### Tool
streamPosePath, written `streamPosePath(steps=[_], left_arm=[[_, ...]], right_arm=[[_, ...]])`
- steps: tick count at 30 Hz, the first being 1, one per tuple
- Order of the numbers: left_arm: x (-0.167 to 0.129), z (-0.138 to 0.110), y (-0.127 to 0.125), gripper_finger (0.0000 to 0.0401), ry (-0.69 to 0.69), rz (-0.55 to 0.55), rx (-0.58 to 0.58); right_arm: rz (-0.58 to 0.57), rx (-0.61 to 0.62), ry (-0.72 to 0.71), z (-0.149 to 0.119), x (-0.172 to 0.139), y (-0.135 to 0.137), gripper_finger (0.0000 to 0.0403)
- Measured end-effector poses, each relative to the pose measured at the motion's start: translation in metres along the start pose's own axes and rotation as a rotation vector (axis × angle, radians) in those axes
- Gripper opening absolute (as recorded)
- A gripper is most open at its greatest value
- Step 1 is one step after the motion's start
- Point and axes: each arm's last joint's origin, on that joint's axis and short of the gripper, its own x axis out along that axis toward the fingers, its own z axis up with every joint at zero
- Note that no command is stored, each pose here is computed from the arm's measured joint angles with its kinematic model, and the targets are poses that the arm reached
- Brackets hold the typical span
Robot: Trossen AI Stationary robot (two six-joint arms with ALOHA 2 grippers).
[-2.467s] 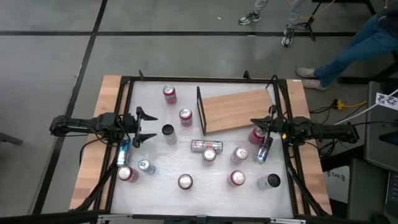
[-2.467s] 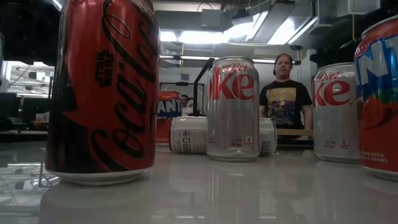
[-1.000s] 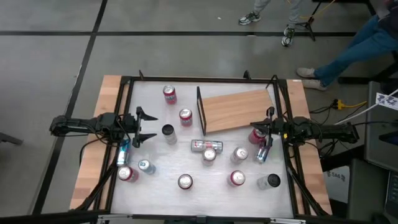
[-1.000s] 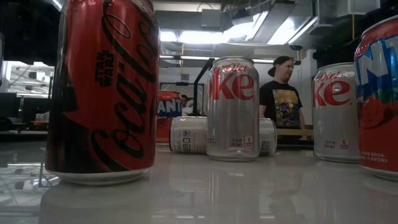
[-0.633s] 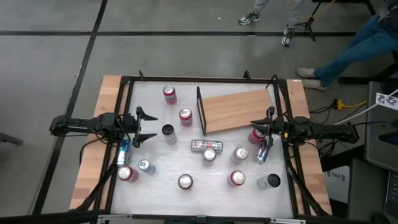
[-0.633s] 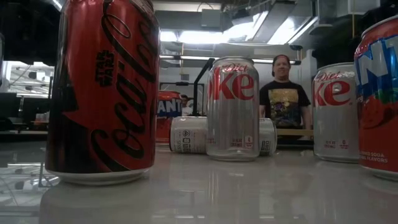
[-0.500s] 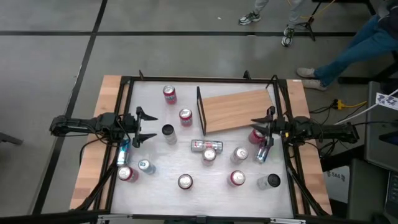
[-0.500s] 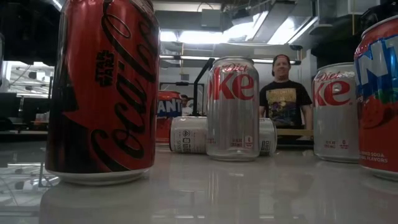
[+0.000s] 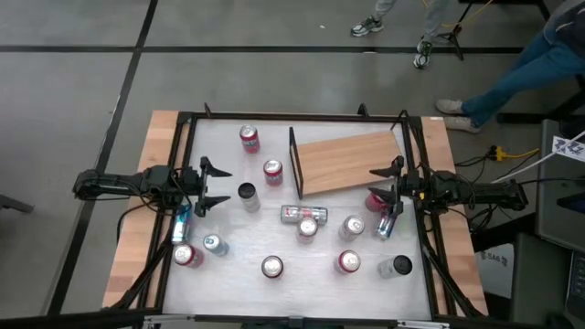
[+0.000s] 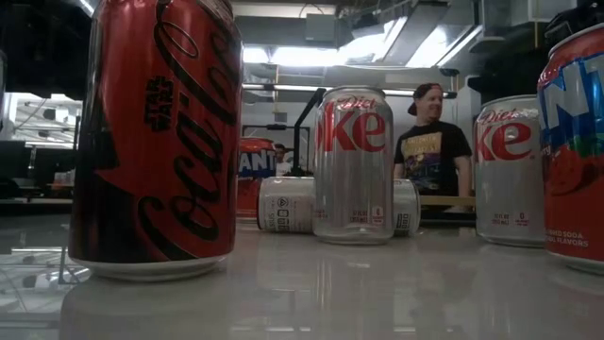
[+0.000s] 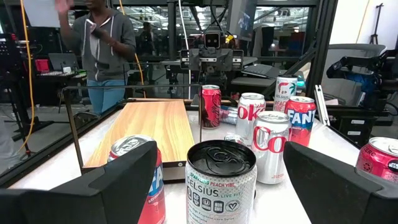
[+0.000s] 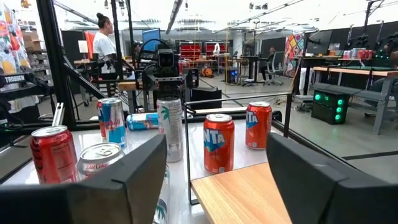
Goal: Place canned beverage on shelf
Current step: Put the top right red soda can on the shelf
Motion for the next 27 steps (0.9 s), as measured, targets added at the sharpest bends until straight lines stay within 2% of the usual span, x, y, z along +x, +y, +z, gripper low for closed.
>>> streamPosePath(steps=[8, 14, 22, 27], left_arm=[[0.0, 0.0, 0.0, 0.0345, 0.0, 0.0, 0.0], [0.0, 0.0, 0.0, 0.0345, 0.0, 0.0, 0.0], [0.0, 0.0, 0.0, 0.0345, 0.0, 0.0, 0.0], [0.0, 0.0, 0.0, 0.0345, 0.0, 0.0, 0.0]], right_arm=[[0.001, 0.014, -0.071, 0.007, 0.0, 0.0, 0.0276], [0.008, 0.094, -0.159, 0.018, -0.002, 0.0, 0.0276], [0.013, 0.108, -0.199, 0.048, -0.002, 0.0, 0.0276], [0.012, 0.104, -0.172, 0.067, 0.006, 0.001, 0.0276]])
